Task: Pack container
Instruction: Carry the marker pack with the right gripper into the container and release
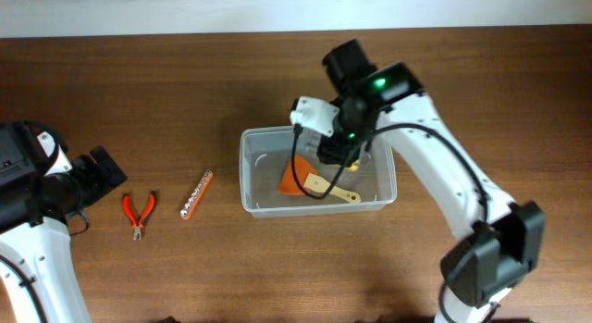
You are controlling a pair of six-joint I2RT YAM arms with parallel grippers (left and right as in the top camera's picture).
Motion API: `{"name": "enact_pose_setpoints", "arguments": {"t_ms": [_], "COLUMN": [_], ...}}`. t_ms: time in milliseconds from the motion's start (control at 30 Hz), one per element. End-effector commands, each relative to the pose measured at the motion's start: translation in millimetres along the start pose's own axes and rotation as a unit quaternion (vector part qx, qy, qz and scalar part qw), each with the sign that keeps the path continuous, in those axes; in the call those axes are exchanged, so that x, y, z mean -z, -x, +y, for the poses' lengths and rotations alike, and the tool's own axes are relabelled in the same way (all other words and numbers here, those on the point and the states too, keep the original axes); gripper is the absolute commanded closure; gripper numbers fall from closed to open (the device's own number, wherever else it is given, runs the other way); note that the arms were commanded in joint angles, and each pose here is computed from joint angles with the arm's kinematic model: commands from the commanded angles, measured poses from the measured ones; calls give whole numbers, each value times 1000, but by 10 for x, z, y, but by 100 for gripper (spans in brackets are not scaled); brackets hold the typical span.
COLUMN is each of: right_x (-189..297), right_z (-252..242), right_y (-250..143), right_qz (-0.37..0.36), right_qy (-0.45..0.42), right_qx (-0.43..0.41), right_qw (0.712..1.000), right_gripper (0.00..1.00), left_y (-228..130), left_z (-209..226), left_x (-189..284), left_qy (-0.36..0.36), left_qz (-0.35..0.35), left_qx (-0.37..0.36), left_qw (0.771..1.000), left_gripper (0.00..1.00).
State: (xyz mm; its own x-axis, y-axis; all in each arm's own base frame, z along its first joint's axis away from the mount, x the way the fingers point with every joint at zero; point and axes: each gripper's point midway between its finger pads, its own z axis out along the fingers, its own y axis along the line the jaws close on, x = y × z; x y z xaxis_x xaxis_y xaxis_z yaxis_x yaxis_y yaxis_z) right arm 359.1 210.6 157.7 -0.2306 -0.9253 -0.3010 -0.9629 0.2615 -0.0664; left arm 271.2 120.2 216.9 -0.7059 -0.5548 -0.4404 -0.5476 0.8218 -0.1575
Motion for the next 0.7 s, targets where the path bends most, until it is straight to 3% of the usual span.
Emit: {"name": "enact_pose_setpoints", "arguments": {"t_ms": [0, 300, 500, 567, 667], "right_x": [-441, -974, -1065, -1066, -1065], "right_z": [95, 312, 392, 391, 390], "right_y": [-149, -479, -575, -574, -572], "right_qz": [18, 37, 45, 45, 45], "right_qy": [31, 54, 63, 62, 62], "right_qx": [21, 15, 9, 8, 5], "right_qw": [999, 998, 997, 997, 997], "right_gripper": [96, 89, 83, 67, 60], "left_y": [8, 9, 8, 7, -7], "left_z": [2, 2, 2, 2, 4], "left_x": [23, 23, 24, 24, 24], "left_qy": [1, 1, 1, 1, 1], "left_qz": [-5, -6, -6, -5, -3], "left_qx": [-7, -7, -7, -7, -7], "left_qw": [1000, 1000, 1000, 1000, 1000], "left_gripper": [1, 1, 1, 1, 1]}}
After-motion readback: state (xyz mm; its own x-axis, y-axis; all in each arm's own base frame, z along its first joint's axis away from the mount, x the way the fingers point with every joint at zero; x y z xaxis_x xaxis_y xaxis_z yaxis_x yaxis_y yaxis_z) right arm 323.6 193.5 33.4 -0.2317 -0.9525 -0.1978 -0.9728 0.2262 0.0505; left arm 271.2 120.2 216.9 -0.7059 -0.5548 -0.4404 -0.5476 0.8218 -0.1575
